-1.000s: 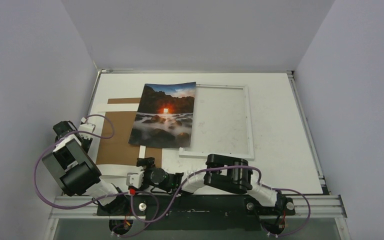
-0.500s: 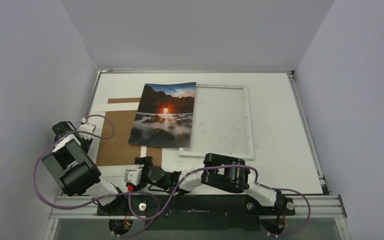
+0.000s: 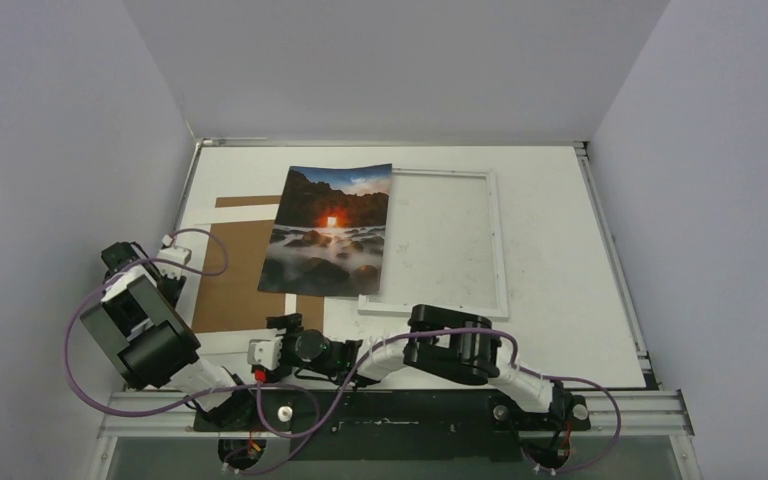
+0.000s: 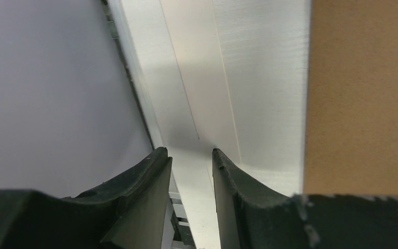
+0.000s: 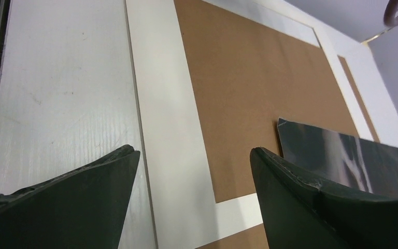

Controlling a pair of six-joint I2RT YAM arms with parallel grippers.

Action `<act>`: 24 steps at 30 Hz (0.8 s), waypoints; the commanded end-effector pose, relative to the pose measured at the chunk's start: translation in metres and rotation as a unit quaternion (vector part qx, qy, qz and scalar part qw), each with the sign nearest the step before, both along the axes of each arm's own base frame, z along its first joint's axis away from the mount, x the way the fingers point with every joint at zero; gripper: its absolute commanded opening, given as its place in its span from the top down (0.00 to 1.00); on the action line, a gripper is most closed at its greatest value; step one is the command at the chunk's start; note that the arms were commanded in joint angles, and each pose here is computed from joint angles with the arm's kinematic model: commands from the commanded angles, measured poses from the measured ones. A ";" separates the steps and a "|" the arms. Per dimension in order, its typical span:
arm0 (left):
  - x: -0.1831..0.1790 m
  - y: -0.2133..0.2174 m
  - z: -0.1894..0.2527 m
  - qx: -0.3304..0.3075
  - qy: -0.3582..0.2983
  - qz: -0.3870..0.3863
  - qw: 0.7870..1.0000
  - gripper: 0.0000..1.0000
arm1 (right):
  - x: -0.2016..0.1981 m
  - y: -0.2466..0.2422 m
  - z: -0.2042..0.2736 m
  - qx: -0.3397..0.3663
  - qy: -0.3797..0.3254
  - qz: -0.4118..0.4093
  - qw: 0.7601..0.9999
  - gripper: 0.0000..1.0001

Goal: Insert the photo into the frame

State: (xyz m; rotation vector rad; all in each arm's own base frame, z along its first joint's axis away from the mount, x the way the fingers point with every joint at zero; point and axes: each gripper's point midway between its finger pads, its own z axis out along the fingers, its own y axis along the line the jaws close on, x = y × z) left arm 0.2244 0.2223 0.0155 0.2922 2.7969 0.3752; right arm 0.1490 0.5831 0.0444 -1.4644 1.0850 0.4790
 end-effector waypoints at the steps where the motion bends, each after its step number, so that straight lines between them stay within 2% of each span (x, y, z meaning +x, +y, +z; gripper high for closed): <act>1: -0.034 -0.054 -0.018 -0.142 0.063 0.006 0.988 0.65 | 0.010 -0.028 0.006 -0.015 0.078 -0.039 0.996 0.18; 6: -0.026 -0.055 0.002 -0.153 0.046 0.002 0.987 0.65 | 0.007 -0.043 0.049 0.037 0.218 -0.079 0.972 0.19; 11: -0.028 -0.052 0.025 -0.146 0.044 -0.020 0.988 0.65 | -0.003 -0.059 0.043 0.008 0.324 -0.118 0.939 0.21; 15: -0.032 -0.037 0.036 -0.119 0.048 -0.029 0.991 0.64 | -0.009 -0.072 0.042 -0.006 0.379 -0.142 0.915 0.21; 19: -0.037 -0.023 0.042 -0.105 0.053 -0.033 0.993 0.64 | -0.014 -0.085 0.040 -0.038 0.446 -0.171 0.878 0.22; 24: -0.039 -0.002 0.036 -0.049 0.061 -0.041 0.996 0.64 | -0.015 -0.100 0.047 -0.065 0.481 -0.203 0.851 0.22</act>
